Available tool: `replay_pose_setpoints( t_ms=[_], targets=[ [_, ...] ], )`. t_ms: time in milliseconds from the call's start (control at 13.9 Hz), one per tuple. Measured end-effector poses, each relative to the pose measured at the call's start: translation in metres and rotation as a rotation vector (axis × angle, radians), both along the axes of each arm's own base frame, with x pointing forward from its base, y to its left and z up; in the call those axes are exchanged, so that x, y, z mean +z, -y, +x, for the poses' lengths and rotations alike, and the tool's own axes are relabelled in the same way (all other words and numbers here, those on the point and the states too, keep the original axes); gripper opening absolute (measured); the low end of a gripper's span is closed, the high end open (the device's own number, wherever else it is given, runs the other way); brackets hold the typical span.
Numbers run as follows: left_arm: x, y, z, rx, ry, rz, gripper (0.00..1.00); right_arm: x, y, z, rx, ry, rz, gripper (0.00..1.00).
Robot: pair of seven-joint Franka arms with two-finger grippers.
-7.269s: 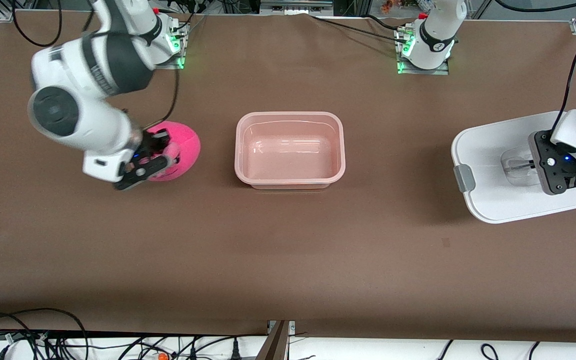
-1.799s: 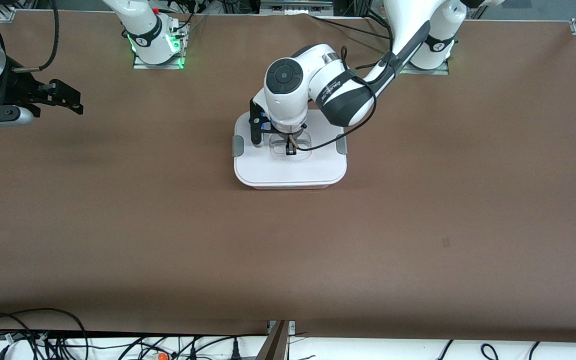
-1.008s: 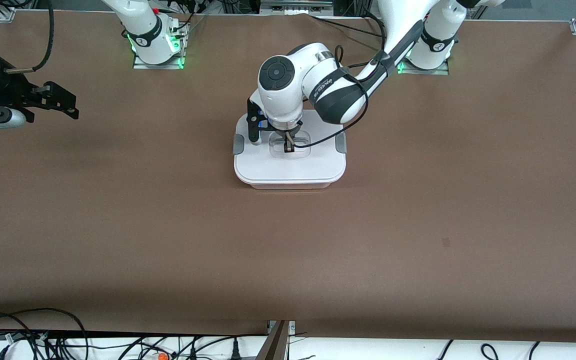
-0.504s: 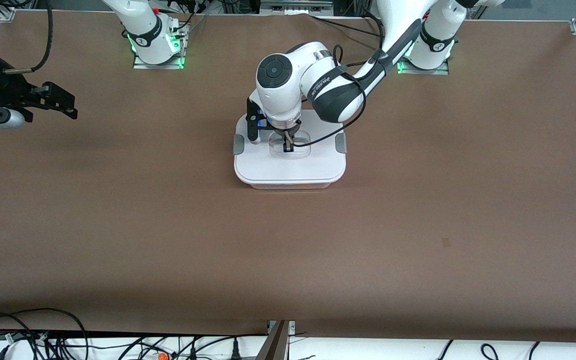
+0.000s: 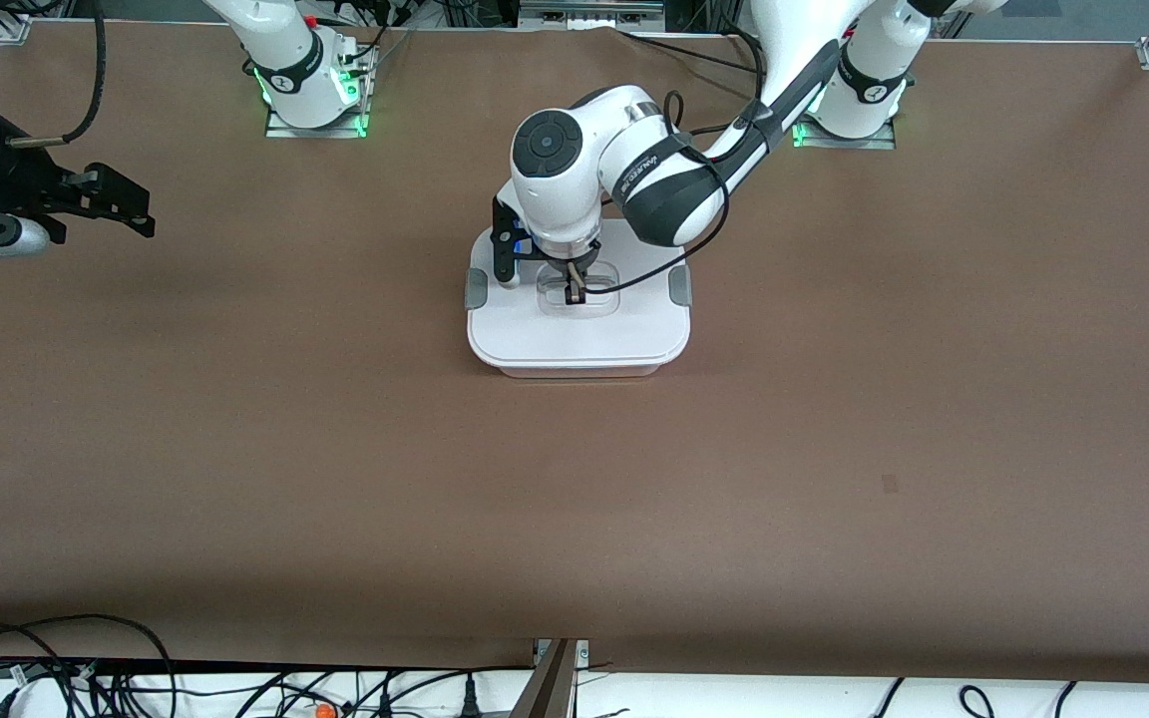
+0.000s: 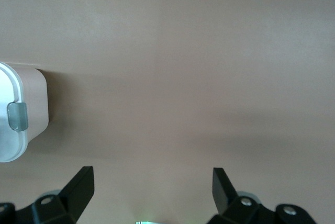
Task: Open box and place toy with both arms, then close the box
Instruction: 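Lower the lid onto the box and press it down with the left gripper, then open the left gripper and lift it off the lid handle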
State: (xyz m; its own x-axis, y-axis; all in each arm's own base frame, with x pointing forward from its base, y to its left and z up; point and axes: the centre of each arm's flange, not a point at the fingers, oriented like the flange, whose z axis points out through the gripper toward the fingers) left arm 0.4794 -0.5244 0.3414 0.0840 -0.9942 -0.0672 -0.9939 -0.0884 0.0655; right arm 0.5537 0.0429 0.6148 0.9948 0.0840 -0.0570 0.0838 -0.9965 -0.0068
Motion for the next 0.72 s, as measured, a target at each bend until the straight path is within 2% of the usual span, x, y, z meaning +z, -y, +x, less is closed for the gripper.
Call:
replay_pose_setpoints(
  t_ms=[288,432,720],
  targets=[
    [0.0,0.0,0.001,0.003,0.001,0.0,0.07,0.0,0.0,0.0,0.0,0.0,0.0,1.0],
    [-0.008,-0.003,0.004,0.01,-0.006,0.009,0.22,0.0,0.0,0.0,0.0,-0.001,0.0,1.0],
    [-0.004,-0.007,0.015,0.03,0.006,-0.003,0.61,0.0,0.0,0.0,0.0,-0.001,0.0,1.0]
  ],
)
